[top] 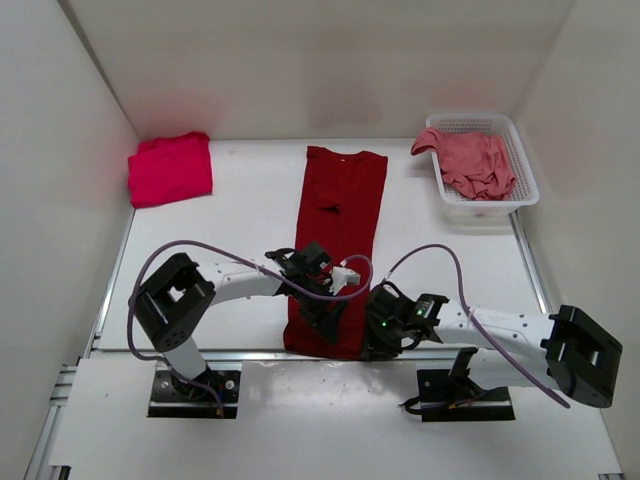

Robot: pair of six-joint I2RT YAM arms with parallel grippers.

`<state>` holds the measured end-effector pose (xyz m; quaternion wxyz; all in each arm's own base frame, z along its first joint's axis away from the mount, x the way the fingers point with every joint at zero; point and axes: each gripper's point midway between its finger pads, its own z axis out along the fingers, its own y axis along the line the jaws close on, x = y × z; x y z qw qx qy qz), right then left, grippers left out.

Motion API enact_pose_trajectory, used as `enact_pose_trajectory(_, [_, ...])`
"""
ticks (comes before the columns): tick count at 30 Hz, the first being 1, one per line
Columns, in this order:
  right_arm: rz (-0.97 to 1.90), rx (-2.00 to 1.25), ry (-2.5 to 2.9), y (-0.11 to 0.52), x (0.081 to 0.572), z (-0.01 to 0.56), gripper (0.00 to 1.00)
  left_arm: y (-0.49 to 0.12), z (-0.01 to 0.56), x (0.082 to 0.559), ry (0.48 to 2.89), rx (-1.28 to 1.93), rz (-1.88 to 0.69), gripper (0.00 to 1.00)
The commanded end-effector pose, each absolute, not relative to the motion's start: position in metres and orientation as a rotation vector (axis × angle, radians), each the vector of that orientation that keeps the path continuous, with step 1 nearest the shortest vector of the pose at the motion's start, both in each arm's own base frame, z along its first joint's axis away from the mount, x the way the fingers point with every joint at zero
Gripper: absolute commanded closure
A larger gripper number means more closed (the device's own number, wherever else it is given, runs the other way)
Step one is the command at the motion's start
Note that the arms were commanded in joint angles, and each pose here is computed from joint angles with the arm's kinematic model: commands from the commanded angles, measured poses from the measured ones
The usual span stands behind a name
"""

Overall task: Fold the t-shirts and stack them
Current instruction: Rotate the tshirt 90 degrees

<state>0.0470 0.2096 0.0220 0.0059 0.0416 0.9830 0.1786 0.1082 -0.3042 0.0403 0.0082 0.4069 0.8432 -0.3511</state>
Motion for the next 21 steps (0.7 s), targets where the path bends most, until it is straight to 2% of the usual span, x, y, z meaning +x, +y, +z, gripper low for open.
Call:
enact_pose_trajectory(1, [0.606, 0.171, 3.045, 0.218, 0.054, 0.019, 0.7, -0.324, 0.05, 0.121, 2.563, 1.244, -1.134, 0.35])
enact_pose_trajectory(3, [0.626, 0.182, 3.034, 0.222, 0.058, 0.021, 0.78, -0.325, 0.045, 0.122, 2.573, 1.23, -1.127, 0.5])
enact_pose_trajectory(4, [0.608, 0.182, 3.042, 0.221, 0.058, 0.018, 0.82, -0.325, 0.045, 0.122, 2.575, 1.22, -1.145, 0.54])
enact_pose_trajectory(6, [0.612, 0.182, 3.053, 0.222, 0.057, 0.015, 1.0, -0.325, 0.043, 0.121, 2.589, 1.207, -1.189, 0.66])
enact_pose_trajectory(7, [0.605, 0.189, 3.069, 0.218, 0.054, 0.013, 1.0, -0.324, 0.043, 0.119, 2.596, 1.199, -1.201, 0.75])
enact_pose_trajectory(8, [0.614, 0.185, 3.066, 0.219, 0.053, 0.013, 0.99, -0.322, 0.04, 0.118, 2.618, 1.188, -1.196, 0.8])
enact_pose_trajectory(9, [0.59, 0.194, 3.075, 0.214, 0.052, 0.011, 1.0, -0.32, 0.038, 0.118, 2.626, 1.182, -1.188, 0.91])
enact_pose_trajectory(10, [0.59, 0.205, 3.076, 0.213, 0.051, 0.013, 1.0, -0.32, 0.04, 0.118, 2.623, 1.186, -1.187, 0.97])
enact_pose_trajectory(12, [0.609, 0.205, 3.063, 0.208, 0.05, 0.017, 1.0, -0.317, 0.043, 0.112, 2.618, 1.208, -1.2, 1.0])
enact_pose_trajectory(18, [0.726, 0.185, 3.048, 0.203, 0.044, 0.021, 0.99, -0.305, 0.054, 0.067, 2.663, 1.264, -1.299, 1.0])
enact_pose_trajectory(21, [0.678, 0.144, 3.075, 0.198, 0.04, 0.019, 1.0, -0.296, 0.052, 0.055, 2.682, 1.275, -1.284, 1.0])
